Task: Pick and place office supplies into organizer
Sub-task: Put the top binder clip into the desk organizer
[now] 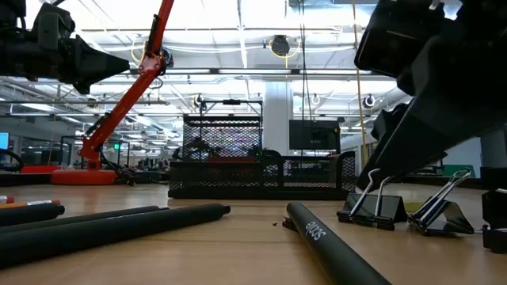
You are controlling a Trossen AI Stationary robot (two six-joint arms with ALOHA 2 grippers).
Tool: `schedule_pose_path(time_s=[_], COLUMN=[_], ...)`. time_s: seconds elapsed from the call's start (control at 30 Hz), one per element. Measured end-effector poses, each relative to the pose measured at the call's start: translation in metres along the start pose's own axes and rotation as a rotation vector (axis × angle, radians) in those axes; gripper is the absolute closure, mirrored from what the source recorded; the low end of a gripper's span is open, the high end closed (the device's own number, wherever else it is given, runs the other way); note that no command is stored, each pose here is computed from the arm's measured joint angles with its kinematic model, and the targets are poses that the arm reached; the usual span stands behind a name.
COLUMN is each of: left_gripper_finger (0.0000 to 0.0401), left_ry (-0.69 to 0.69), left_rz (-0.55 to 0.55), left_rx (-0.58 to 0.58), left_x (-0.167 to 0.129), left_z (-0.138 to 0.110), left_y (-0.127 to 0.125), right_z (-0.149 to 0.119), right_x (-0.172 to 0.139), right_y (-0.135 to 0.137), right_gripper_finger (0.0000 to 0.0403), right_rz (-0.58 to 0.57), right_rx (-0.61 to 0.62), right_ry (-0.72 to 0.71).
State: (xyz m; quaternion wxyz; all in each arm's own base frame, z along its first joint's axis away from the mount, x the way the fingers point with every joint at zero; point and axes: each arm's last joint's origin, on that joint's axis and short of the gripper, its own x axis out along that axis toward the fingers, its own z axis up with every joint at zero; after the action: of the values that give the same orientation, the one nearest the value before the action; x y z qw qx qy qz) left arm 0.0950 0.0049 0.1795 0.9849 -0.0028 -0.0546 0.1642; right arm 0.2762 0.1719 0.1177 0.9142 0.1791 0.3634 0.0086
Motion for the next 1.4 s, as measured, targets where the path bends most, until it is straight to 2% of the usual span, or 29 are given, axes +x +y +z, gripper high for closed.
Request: schedule_pose_path(time_s=[0.63,1.17,1.4], left_gripper_finger=[0.0354,0.0354,0.0354], left_ry=[0.000,0.000,0.000], left_rz=[0.000,0.000,0.000], left_rx=[0.001,0.001,0.001], left_x=[0.0000,0.0000,0.0000], left_z=[0.0000,0.0000,0.0000], left_y=[0.0000,0.0000,0.0000], right_z=[-0.0056,-0.0039,-0.0024], right_x=[0.0072,0.0073,0.0076], right_y=[-0.0009,0.0001,-0.0002], right_gripper_finger=[0.0202,0.0330,0.0359], right_rz=[0.020,0.031,0.035], right_rx=[-0.005,-0.024,-0.023], right_ry=[0.024,0.009,0.001])
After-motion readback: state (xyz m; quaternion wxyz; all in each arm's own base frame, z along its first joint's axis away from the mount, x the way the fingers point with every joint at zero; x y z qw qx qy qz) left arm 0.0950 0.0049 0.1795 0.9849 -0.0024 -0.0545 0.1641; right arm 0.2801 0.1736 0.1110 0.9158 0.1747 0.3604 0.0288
